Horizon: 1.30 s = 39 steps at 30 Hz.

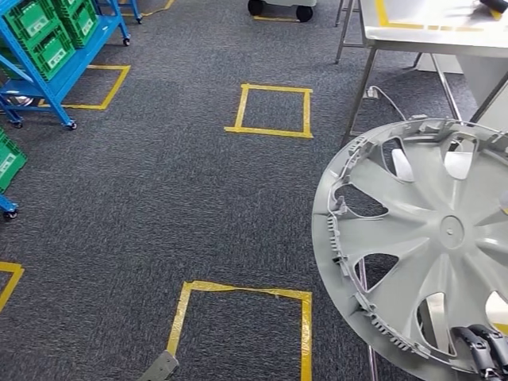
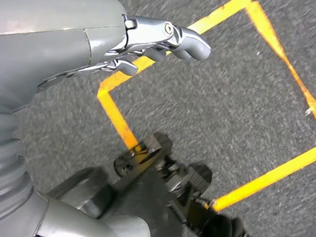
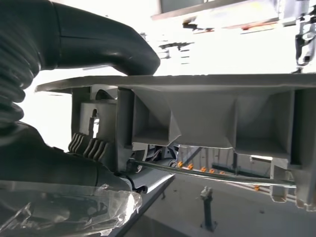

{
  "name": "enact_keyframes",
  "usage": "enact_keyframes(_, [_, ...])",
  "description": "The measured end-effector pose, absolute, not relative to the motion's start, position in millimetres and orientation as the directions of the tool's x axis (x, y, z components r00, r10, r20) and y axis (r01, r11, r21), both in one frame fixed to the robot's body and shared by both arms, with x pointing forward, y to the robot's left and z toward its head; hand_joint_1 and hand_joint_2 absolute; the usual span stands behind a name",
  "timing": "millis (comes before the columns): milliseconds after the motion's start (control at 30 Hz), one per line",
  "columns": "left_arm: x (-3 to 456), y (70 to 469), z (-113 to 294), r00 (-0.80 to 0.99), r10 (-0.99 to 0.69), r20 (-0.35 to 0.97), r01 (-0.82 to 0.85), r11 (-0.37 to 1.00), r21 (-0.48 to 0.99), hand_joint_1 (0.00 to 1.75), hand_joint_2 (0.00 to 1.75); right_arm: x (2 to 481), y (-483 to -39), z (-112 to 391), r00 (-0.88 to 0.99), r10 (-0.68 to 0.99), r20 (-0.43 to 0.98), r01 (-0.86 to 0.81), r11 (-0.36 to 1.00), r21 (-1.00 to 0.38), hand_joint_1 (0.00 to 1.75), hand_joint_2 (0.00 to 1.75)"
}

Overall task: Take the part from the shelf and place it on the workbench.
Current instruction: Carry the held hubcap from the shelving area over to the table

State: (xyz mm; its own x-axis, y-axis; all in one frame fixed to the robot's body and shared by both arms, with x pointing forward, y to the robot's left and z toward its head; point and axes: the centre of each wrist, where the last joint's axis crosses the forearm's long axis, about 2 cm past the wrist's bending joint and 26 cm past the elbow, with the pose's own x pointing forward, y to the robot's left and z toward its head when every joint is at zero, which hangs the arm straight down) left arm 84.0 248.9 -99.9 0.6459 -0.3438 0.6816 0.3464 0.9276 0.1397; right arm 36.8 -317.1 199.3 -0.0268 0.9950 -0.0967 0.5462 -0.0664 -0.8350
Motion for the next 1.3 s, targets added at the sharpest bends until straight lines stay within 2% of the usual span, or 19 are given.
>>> enact_keyframes(1300, [82.3, 241.9, -88.3, 0.648, -0.303, 0.698, 0.323, 0.940, 0.108, 0.00, 1.75, 33.5, -318.1, 207.3, 0.017, 0.996, -0.083, 0.511, -0.080, -0.856, 1.75, 1.75])
